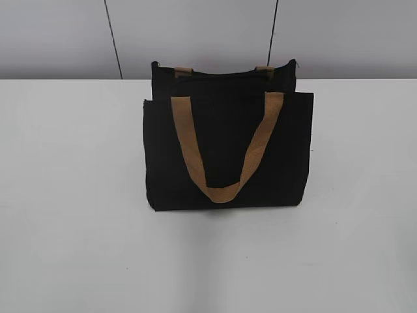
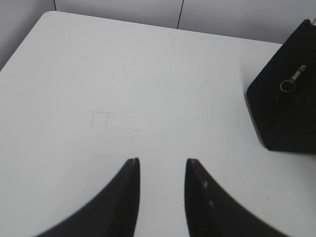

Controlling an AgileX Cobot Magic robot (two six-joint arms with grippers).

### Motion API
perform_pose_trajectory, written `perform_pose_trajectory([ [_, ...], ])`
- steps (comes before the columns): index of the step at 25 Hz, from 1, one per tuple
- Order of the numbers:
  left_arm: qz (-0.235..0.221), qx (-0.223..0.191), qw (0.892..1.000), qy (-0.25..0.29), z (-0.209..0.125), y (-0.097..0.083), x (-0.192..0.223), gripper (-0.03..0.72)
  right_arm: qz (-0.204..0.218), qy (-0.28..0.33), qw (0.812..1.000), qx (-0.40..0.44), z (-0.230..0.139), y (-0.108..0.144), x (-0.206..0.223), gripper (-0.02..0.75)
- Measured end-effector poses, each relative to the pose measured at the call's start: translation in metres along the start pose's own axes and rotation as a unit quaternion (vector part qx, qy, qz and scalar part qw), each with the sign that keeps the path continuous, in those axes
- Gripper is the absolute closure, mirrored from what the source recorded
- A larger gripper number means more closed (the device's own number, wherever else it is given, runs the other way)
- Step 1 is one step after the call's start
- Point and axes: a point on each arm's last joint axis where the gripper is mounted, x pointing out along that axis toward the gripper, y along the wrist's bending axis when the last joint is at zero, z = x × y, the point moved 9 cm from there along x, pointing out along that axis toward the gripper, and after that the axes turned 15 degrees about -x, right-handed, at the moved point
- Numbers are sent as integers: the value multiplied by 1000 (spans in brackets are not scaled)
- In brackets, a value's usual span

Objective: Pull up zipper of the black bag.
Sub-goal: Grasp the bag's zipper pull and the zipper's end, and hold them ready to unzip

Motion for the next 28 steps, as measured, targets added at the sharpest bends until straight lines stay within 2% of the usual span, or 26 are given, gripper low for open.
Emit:
perform_pose_trajectory([
  [18,-1,0,1000,-4,3,-1,0,450,0,0,1000,0,0,0,0,429],
  [24,-30,2,996,-81,52,-19,-1,450,0,0,1000,0,0,0,0,429],
  [28,-45,12,992,-121,84,-32,16,450,0,0,1000,0,0,0,0,429],
])
